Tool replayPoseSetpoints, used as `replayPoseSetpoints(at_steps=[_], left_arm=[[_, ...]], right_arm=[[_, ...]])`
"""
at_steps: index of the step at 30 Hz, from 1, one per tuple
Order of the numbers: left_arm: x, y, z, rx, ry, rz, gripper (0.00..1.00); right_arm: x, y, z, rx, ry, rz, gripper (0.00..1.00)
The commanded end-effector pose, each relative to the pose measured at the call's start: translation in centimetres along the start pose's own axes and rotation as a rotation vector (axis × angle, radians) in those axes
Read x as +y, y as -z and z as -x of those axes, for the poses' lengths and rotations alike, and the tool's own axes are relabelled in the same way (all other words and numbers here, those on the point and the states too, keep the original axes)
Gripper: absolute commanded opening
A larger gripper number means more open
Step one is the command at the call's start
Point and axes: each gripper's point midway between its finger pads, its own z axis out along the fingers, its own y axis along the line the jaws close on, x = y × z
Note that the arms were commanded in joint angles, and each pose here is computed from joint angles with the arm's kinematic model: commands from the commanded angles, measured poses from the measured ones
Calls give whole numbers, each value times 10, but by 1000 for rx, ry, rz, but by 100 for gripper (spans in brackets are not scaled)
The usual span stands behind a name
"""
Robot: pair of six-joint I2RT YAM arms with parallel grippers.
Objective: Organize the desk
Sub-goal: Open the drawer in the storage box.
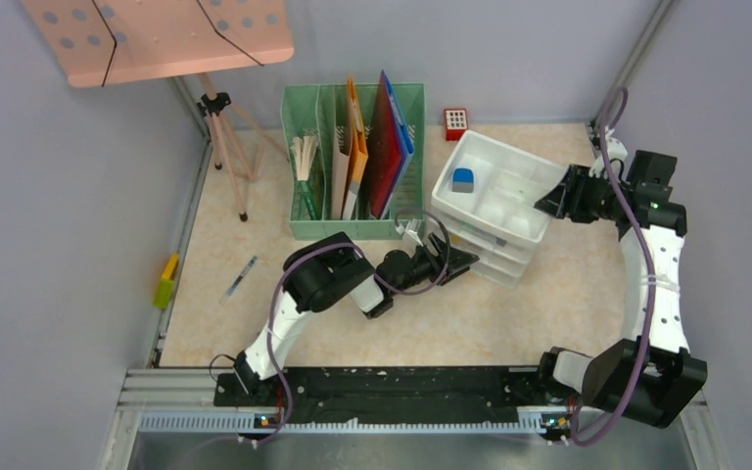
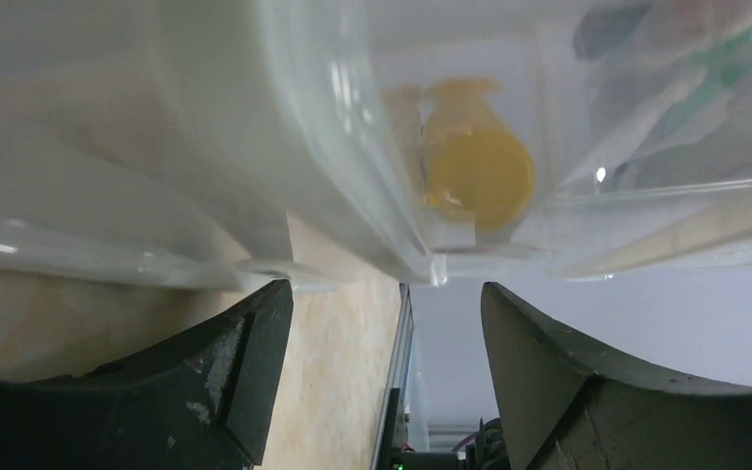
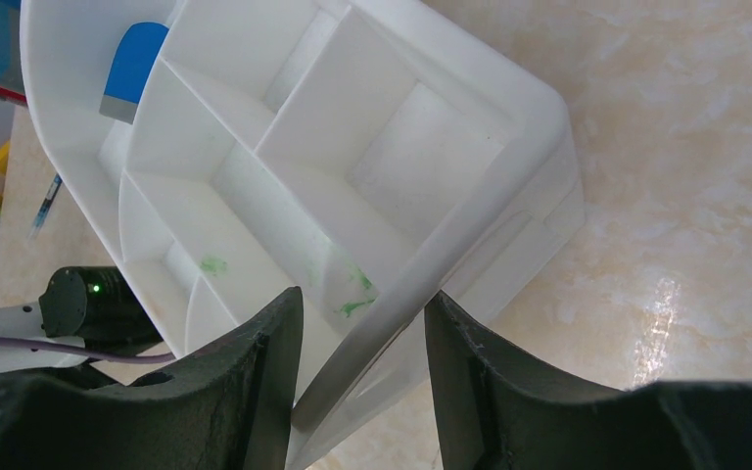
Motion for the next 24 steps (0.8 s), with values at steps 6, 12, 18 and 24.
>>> replayPoseSetpoints(at_steps=[6,12,18,24], left_arm=[[-16,-20,20,-32,-15,-116,74],[-30,-23,20,-25,2,-176,73],[-43,-16,17,-12,-30,-219,71],[-62,-10,9,15,-53,-271,69]], right_arm=[[-5,-4,-20,77,1,0,47],[-6,-5,-22,78,-2,2,47],[-7,-6,-22,78,-1,6,47],[-8,-7,-23,81,2,0,47]])
